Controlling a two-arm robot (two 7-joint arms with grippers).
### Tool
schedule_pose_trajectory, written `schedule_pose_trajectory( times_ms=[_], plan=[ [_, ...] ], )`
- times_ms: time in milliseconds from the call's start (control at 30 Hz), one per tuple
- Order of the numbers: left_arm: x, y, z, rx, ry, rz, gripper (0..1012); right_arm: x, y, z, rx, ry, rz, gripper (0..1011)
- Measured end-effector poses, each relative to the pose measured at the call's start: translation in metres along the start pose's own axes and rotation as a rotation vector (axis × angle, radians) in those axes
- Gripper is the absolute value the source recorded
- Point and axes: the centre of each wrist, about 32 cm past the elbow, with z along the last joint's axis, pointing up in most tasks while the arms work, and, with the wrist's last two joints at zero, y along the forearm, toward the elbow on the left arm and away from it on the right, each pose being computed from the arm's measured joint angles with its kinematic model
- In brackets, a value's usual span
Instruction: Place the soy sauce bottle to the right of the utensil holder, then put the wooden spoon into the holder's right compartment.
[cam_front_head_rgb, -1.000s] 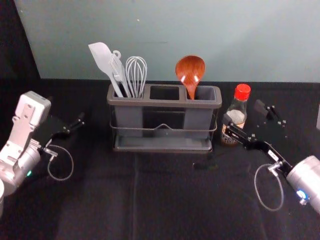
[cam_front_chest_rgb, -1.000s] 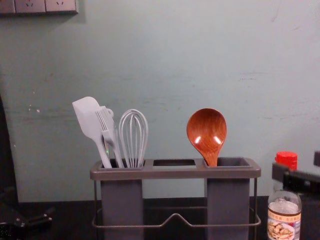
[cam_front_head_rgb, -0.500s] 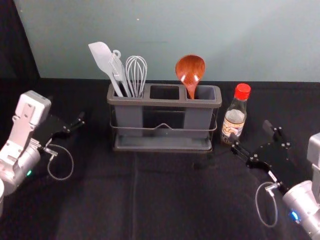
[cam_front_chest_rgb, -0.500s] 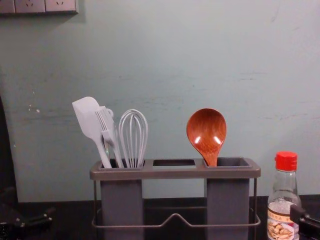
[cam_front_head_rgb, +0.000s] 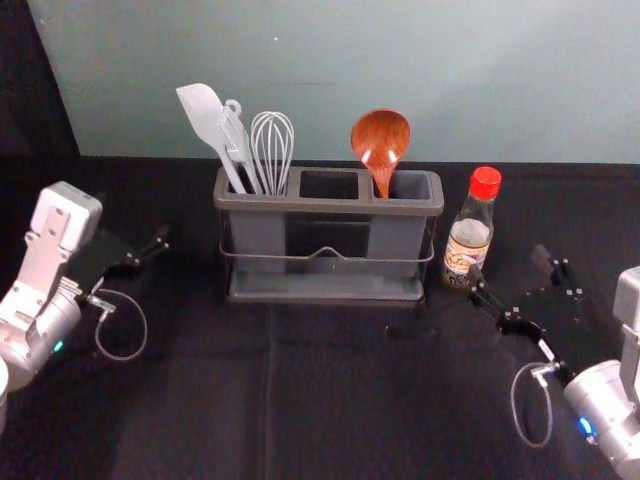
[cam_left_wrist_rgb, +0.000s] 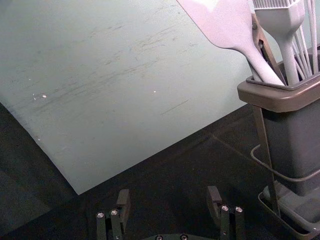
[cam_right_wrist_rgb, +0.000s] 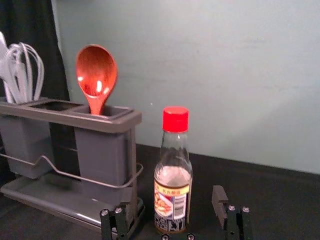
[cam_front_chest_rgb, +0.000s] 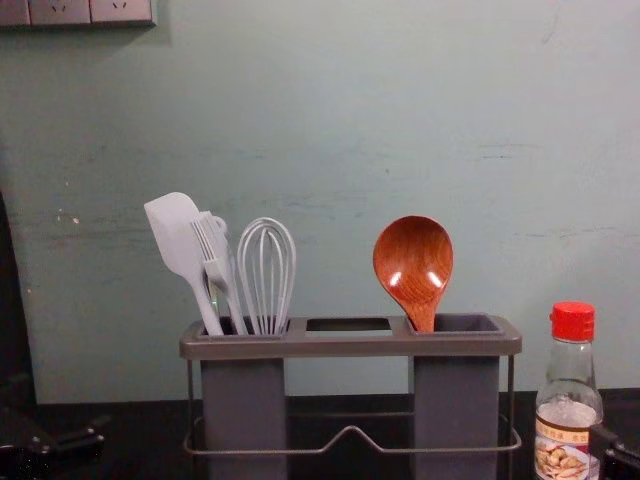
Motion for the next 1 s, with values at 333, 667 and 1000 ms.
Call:
schedule_pose_trajectory(
  times_ms=[333,667,1000],
  plan=[
    [0.0000,0.0000,0.0000,0.000,0.000,0.000,1005,0.0009,0.0040,-0.0040,-0.053,0.034,0.013,1002],
    [0.0000,0.0000,0.0000,0.000,0.000,0.000,1005,0.0008,0.0038,-0.0040,-0.054,0.035,0.015,1003],
    [0.0000,0.0000,0.0000,0.000,0.000,0.000,1005,0.0004,0.0036,-0.0036,-0.050,0.033,0.011,1002]
  ],
)
